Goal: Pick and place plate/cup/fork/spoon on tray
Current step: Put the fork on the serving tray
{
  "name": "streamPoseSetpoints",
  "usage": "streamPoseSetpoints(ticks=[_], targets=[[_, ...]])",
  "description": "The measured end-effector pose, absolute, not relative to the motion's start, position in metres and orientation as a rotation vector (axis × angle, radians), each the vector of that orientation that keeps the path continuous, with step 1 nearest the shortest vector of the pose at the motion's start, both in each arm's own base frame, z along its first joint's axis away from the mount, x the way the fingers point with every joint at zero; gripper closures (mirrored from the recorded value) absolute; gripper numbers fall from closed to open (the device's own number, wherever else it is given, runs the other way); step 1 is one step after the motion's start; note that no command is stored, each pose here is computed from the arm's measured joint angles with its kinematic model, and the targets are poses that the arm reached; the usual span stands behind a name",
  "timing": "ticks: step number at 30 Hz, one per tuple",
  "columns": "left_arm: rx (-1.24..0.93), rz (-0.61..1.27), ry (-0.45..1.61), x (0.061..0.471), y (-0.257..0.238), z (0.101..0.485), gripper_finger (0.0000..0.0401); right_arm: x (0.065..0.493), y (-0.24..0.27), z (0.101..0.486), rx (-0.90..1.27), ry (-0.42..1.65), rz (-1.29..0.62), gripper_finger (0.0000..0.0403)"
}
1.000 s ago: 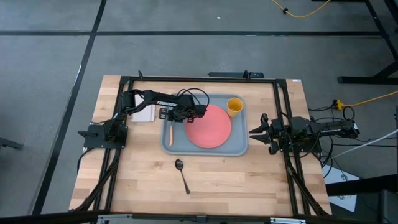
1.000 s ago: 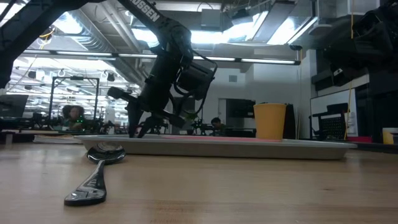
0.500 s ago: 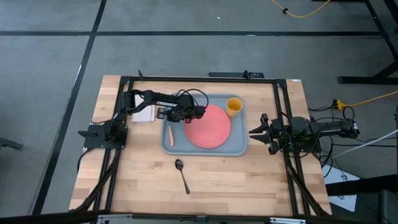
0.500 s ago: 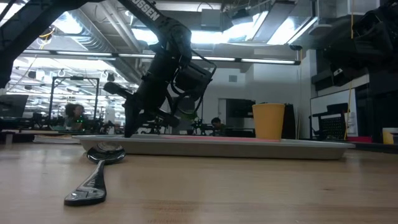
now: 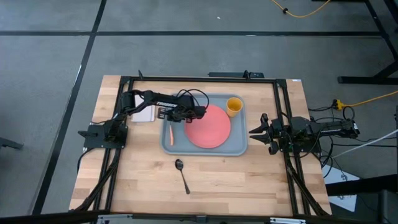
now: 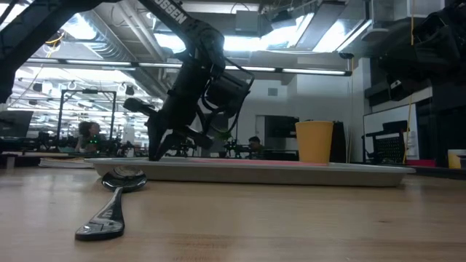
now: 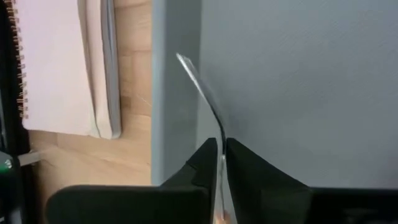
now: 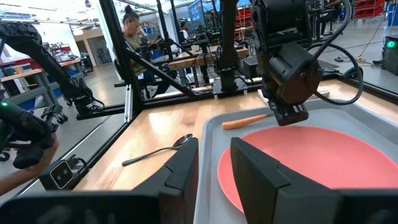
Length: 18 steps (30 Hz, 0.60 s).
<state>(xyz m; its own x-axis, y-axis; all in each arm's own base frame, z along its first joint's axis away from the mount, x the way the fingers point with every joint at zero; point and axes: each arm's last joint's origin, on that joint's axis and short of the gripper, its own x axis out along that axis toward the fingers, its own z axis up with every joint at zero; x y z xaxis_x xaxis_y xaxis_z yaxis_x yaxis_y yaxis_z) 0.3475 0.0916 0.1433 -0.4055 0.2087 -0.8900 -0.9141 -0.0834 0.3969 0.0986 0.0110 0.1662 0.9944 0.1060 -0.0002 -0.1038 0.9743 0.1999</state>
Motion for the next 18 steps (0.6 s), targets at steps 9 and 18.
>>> streamPoseSetpoints(ticks=[9,18], targets=[[-0.826,1.644,1.331,0.3458,0.0892,0.1442,0.0392,0.0986,0.0109,0.1662,0.201,0.011,0.106,0.0304],[-0.849,1.621,1.292,0.3498,0.0891,0.1426,0.0369,0.0986,0.0109,0.1662,0.201,0.011,0.106,0.0304]])
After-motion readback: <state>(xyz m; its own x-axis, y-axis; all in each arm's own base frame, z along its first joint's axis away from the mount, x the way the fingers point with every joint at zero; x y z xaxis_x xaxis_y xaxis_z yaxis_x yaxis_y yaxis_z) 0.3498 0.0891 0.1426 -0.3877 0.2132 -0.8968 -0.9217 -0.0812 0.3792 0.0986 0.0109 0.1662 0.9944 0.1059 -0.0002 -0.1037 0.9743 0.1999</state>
